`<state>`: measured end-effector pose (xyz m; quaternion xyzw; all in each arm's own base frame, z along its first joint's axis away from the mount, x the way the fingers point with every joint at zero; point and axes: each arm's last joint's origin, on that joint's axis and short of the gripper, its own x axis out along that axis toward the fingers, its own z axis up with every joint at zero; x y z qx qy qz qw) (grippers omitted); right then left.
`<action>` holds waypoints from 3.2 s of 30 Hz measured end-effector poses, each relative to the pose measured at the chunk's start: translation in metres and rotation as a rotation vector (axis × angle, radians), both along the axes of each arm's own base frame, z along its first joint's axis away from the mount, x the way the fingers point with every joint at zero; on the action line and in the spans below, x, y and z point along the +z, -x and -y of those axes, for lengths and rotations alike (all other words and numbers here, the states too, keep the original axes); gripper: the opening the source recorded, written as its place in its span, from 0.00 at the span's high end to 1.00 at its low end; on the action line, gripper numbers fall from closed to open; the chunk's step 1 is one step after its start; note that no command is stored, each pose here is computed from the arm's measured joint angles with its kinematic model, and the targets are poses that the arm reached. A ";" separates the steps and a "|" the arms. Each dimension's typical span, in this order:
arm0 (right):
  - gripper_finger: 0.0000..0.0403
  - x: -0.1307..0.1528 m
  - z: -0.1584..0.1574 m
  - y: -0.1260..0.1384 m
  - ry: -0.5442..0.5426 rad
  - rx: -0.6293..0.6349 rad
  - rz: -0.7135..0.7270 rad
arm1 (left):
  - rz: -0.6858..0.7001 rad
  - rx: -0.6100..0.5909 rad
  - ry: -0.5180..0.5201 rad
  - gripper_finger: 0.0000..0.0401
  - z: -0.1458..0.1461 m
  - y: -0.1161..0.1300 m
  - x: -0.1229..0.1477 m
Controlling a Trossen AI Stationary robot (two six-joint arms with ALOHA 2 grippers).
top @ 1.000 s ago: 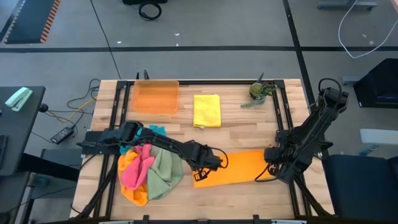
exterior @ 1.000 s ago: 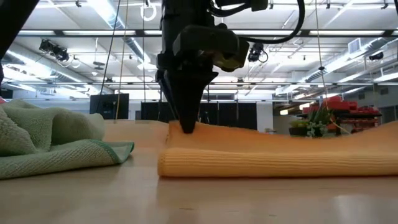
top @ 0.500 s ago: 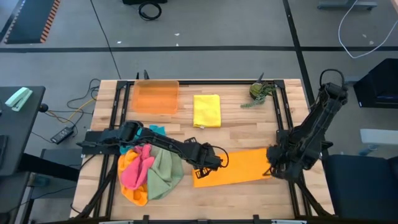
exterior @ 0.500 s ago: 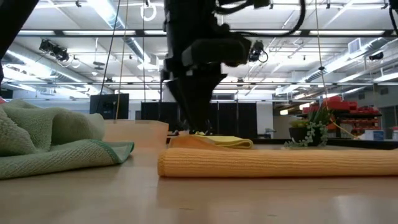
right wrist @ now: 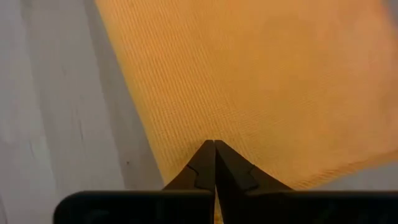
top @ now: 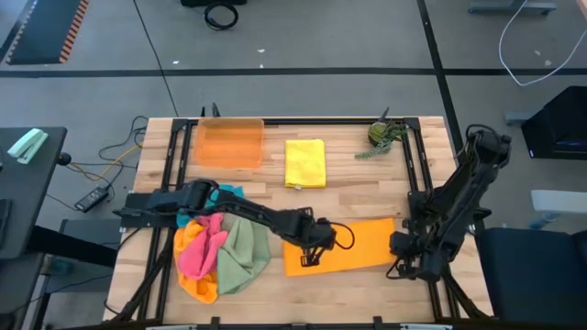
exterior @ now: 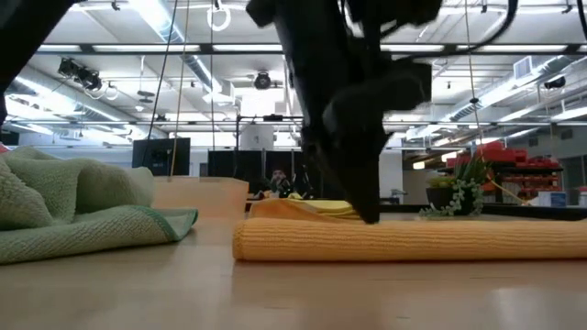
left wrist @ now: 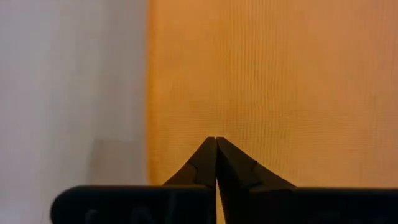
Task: Fold microfiber towels
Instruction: Fold the right orange towel
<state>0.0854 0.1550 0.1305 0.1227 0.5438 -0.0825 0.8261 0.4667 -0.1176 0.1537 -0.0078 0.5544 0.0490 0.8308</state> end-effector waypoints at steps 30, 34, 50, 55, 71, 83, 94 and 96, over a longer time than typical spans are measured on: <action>0.99 0.070 0.063 -0.043 0.166 0.002 0.110 | 0.207 -0.045 0.019 0.96 0.037 0.000 0.068; 0.99 0.056 0.047 -0.032 0.101 0.030 0.141 | 0.175 -0.063 -0.004 0.98 0.030 -0.003 0.049; 0.99 -0.031 0.063 -0.007 0.029 -0.187 0.270 | 0.198 0.001 0.276 0.97 0.010 0.005 -0.028; 0.99 -0.033 0.076 -0.014 0.111 -0.229 0.263 | 0.262 0.013 0.320 0.99 0.020 0.003 -0.028; 0.99 0.028 0.064 -0.064 0.015 0.037 0.170 | 0.480 -0.068 0.216 0.97 0.009 -0.020 -0.002; 0.99 -0.021 -0.012 -0.053 -0.082 0.044 0.418 | 0.389 -0.049 0.164 0.96 -0.025 -0.026 -0.031; 0.99 -0.031 -0.021 -0.046 -0.106 0.085 0.226 | 0.336 0.004 0.253 0.96 -0.007 -0.021 -0.037; 0.99 -0.026 -0.017 -0.042 -0.090 0.106 0.203 | 0.328 0.001 0.277 0.97 0.002 -0.019 -0.038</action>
